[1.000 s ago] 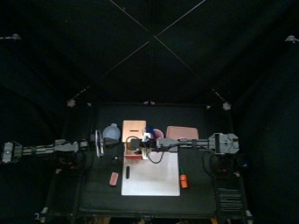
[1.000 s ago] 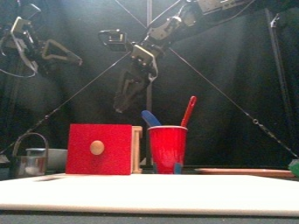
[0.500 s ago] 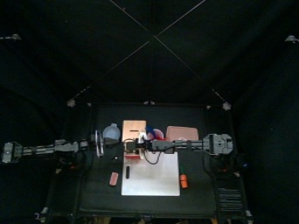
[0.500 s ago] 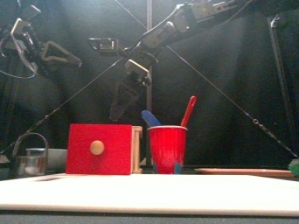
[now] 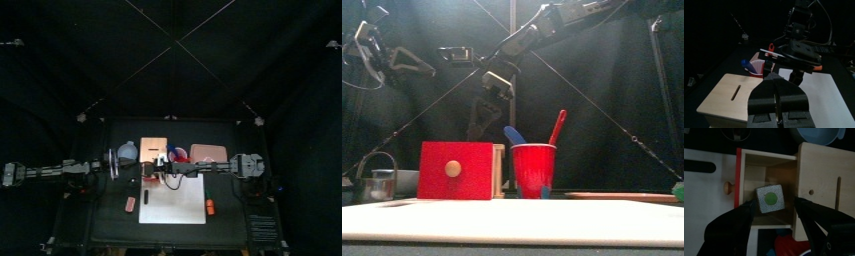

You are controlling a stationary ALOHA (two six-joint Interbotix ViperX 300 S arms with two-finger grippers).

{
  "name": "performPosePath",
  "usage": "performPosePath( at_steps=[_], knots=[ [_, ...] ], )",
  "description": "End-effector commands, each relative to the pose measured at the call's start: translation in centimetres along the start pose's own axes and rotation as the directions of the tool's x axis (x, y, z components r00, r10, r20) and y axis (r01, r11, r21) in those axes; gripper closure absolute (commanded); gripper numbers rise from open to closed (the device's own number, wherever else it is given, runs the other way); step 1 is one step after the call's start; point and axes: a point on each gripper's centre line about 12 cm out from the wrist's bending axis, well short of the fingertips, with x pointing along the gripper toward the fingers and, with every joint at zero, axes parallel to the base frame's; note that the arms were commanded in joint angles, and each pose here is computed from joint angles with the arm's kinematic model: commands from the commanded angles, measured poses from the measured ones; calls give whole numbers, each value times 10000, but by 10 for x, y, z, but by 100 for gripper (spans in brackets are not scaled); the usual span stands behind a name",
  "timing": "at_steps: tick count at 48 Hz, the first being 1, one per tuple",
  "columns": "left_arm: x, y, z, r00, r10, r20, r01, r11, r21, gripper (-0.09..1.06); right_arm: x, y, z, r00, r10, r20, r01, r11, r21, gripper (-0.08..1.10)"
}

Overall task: Place sushi on board then cut the sushi with the knife then place the pieces on the plate
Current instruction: Place the sushi on the board

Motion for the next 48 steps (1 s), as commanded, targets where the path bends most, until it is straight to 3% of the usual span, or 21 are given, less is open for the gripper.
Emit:
performPosePath(
  at_steps=[1,21,39,48],
  knots=[
    [1,1,4,9999,35,138,-35,10000,-16,89,-13,-8,11,9992,-161,378,158,9998,77,12],
    [0,2,0,9999,129,61,-128,9998,-149,89,-1,-5,6,9999,-115,47,115,9999,44,31],
    [0,3,-2,9998,177,-1,-177,9995,-267,89,-2,-7,10,9999,-146,7,146,9998,119,31],
    [0,3,-2,9998,182,-1,-182,9995,-266,89,-26,-17,19,9982,-454,390,452,9990,54,31]
  ],
)
